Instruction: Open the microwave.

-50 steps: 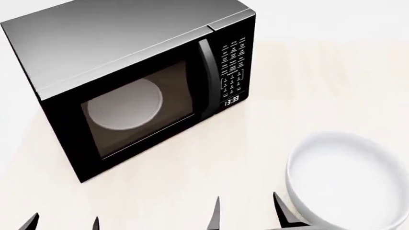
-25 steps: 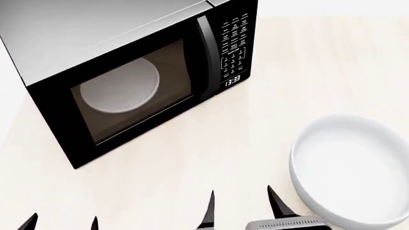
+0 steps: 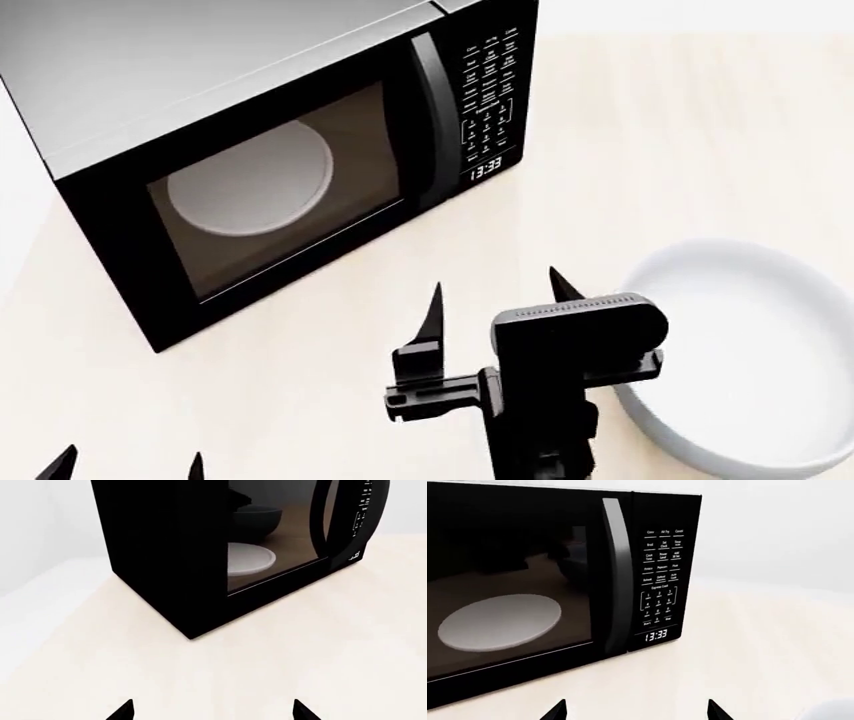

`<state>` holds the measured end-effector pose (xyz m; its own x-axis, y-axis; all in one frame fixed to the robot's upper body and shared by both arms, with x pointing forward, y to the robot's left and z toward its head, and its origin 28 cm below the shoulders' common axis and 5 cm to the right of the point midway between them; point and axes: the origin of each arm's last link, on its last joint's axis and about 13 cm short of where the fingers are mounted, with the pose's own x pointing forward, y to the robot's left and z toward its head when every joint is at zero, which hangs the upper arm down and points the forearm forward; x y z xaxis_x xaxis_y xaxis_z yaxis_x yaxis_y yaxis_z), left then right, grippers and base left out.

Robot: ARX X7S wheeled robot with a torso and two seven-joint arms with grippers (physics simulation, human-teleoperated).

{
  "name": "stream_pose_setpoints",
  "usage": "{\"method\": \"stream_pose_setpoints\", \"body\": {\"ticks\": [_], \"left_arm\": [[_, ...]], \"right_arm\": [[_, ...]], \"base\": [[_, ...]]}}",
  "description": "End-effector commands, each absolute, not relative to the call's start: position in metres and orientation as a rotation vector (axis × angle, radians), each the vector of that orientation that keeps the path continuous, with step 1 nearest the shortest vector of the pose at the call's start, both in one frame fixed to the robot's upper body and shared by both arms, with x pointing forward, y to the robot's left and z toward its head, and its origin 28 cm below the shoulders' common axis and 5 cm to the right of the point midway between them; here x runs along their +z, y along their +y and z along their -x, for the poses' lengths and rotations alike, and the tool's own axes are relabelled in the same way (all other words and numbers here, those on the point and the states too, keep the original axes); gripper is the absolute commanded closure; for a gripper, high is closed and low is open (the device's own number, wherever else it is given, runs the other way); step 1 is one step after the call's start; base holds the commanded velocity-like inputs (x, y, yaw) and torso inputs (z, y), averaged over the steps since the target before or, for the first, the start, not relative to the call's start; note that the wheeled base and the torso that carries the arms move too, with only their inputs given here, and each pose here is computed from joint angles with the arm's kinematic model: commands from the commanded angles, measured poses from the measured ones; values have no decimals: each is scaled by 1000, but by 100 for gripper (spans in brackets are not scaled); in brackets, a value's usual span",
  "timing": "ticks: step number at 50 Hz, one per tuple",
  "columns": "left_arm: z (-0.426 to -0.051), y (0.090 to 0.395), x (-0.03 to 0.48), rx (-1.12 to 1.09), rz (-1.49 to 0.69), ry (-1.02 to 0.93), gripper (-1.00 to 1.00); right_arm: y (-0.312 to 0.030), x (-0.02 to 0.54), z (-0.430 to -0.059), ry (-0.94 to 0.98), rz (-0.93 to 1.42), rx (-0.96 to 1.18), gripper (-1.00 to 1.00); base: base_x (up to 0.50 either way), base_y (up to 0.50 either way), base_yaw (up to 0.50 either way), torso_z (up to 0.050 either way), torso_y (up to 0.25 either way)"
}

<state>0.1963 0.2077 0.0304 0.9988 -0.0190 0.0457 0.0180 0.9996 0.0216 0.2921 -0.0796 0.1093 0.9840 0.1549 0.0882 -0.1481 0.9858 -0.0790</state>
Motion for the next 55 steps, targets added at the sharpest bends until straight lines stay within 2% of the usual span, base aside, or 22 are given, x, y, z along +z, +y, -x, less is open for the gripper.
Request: {"method": "stream_pose_setpoints", "body": {"ticks": [1,10,55], "left_arm": [[-196,209,31,-19,-17,-45,-100],[-196,211,32,-15,-13,-50,-100],[-197,212,32,-16,-8,-45,-100]], "right_arm": [[-80,123,-327,-101,136,133,-100],[-80,129,-350,-107,143,180,-100],[-62,157,-413,-96,157,209,-100]], "base": [[0,0,0,0,0],[0,0,0,0,0],[0,0,0,0,0]]}}
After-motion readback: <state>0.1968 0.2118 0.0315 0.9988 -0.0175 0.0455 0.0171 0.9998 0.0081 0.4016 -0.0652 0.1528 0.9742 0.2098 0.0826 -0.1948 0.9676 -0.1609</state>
